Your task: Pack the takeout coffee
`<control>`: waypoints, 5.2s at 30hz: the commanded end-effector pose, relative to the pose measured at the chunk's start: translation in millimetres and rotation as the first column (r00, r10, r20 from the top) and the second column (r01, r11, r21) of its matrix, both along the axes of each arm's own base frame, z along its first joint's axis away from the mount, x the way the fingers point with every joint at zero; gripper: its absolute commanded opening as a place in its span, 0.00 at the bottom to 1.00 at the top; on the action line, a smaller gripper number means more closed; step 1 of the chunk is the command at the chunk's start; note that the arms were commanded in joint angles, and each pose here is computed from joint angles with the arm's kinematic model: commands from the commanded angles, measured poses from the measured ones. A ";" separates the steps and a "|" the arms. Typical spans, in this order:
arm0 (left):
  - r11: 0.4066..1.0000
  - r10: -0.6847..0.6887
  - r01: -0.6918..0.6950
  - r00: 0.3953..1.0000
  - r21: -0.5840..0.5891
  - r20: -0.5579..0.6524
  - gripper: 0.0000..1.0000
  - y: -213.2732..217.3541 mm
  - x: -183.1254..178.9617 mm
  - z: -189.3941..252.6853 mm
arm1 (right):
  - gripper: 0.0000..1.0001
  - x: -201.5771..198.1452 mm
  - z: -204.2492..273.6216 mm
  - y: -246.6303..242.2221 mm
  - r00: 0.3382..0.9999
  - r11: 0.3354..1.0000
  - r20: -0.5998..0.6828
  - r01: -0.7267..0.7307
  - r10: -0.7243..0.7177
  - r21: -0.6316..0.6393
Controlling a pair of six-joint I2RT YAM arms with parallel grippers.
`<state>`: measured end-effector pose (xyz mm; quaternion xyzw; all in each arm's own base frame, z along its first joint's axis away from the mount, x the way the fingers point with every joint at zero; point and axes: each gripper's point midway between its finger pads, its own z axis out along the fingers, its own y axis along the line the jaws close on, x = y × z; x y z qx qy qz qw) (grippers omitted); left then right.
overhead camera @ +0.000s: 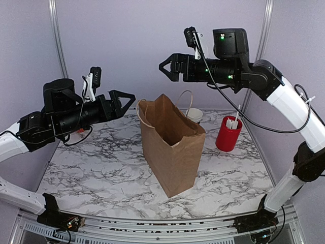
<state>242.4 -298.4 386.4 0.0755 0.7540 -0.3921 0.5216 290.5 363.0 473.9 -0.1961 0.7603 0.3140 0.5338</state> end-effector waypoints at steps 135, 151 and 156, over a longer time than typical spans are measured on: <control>0.858 0.440 -0.416 0.898 0.302 -0.013 0.99 190.0 114.3 -104.4 | 0.00 183.1 -173.4 -338.1 0.672 0.652 0.034 0.728 -0.740 -0.210; 0.860 0.435 -0.409 0.900 0.303 -0.020 0.99 188.6 115.2 -106.5 | 0.00 142.6 -99.6 -329.6 0.669 0.674 0.186 0.737 -0.719 -0.048; 0.860 0.435 -0.409 0.900 0.305 -0.022 0.99 188.5 115.4 -107.8 | 0.00 132.6 -74.6 -323.0 0.684 0.702 0.214 0.713 -0.697 0.006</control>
